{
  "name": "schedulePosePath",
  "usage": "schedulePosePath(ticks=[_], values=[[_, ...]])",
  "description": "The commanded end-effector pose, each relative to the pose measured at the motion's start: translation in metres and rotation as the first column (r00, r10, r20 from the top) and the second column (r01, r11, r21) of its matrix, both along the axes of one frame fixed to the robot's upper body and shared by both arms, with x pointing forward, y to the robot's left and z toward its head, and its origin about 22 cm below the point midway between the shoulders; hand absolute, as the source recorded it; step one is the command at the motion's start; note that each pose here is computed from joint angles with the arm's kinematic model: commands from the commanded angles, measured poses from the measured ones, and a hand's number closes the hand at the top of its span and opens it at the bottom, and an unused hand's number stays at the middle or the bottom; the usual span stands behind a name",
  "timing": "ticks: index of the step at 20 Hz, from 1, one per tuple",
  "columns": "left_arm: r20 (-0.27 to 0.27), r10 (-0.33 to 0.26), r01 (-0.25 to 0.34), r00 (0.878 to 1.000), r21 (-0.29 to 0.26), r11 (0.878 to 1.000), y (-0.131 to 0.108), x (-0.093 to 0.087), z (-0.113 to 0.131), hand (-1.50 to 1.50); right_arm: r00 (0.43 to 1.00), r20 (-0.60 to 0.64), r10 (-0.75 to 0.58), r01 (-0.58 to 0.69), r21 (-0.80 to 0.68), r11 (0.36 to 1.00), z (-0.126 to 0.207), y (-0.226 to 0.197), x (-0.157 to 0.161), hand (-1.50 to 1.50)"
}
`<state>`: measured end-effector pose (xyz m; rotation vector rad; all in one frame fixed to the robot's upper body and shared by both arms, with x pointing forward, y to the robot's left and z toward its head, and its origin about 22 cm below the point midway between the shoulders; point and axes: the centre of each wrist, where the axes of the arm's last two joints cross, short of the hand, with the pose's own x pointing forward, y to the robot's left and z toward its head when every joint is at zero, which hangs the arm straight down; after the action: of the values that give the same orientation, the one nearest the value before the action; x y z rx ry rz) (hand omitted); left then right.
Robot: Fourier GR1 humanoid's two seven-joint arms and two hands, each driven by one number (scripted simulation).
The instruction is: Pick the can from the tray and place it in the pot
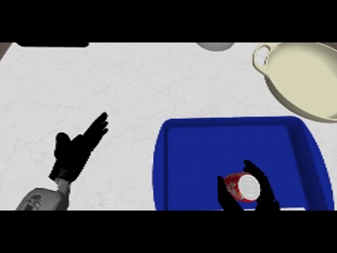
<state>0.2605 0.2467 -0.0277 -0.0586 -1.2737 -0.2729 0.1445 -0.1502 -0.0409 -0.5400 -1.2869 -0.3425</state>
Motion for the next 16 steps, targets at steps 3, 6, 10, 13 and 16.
schedulePosePath(ticks=[3, 6, 10, 13, 16], values=[[-0.003, 0.01, -0.01, 1.0, 0.002, 1.0, 0.0, 0.005, 0.0, 0.0, 1.0, 0.024, 0.005, -0.005, 0.002, 1.0, -0.039, -0.005, 0.022, 1.5], [-0.009, -0.005, 0.005, 1.0, 0.009, 1.0, -0.017, -0.008, -0.006, 0.0, 0.998, 0.064, -0.006, 0.006, 0.015, 1.0, -0.045, 0.012, 0.013, 1.5], [0.014, -0.021, 0.021, 1.0, -0.006, 1.0, -0.018, 0.0, 0.004, 0.0, 0.977, 0.123, 0.175, -0.174, -0.014, 0.985, -0.015, -0.106, 0.026, 1.5], [-0.001, -0.02, 0.02, 1.0, -0.001, 1.0, -0.008, -0.001, -0.001, 0.0, 0.946, 0.082, 0.312, -0.307, -0.071, 0.949, -0.011, -0.126, 0.014, 1.5], [-0.002, -0.028, 0.028, 1.0, -0.003, 1.0, -0.009, -0.003, -0.003, 0.0, 0.923, 0.096, 0.373, -0.362, -0.116, 0.925, 0.002, -0.154, 0.013, 1.5]])
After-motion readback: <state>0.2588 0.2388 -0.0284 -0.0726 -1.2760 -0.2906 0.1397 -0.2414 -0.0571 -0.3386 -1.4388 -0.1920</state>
